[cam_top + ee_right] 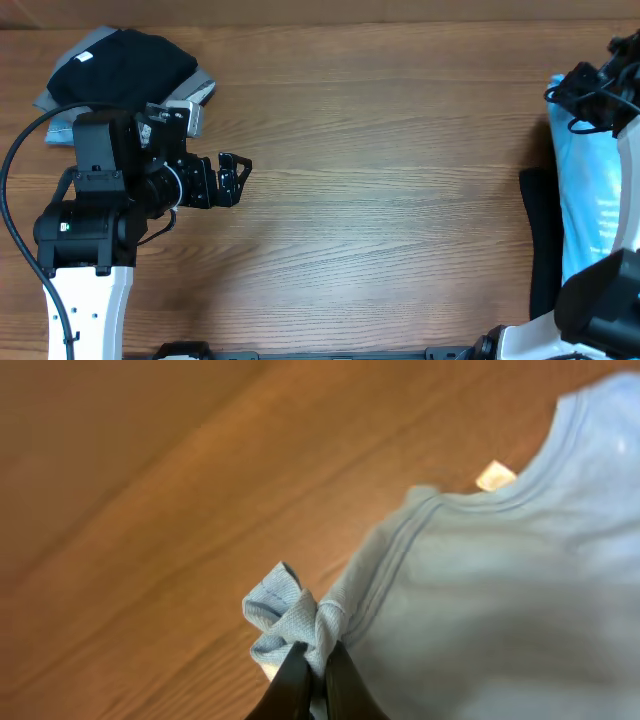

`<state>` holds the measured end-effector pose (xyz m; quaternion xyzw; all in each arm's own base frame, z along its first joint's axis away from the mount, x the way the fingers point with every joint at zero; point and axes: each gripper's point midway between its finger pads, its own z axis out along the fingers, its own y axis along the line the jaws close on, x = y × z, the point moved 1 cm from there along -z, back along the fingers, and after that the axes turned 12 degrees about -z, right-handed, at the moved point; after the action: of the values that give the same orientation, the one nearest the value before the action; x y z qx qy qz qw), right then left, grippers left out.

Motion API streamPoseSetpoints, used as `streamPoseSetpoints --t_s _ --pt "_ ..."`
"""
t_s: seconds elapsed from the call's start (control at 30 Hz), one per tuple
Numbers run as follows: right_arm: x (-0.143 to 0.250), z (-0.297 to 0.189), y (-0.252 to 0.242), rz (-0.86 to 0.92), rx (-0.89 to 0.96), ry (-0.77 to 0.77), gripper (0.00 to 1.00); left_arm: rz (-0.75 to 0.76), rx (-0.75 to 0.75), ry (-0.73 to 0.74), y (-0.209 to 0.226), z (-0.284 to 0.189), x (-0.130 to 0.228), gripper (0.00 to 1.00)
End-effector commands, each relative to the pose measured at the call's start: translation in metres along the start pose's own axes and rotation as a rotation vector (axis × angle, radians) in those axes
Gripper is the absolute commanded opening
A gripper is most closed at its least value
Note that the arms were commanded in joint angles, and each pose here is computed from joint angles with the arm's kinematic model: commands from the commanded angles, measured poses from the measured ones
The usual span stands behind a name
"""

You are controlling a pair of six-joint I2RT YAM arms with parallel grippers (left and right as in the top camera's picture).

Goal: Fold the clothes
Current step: 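Drag the T-shirt leftward to the table center with the right gripper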

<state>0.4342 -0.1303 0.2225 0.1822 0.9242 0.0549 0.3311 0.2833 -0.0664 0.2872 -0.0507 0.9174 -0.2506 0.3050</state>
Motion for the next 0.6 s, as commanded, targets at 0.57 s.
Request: streamPoseSetpoints --t_s 0.57 --pt "0.113 -0.160 0.333 -0.591 -0.770 0.032 0.27 0.132 -0.006 -0.256 -0.040 -0.075 -0.062 1.00"
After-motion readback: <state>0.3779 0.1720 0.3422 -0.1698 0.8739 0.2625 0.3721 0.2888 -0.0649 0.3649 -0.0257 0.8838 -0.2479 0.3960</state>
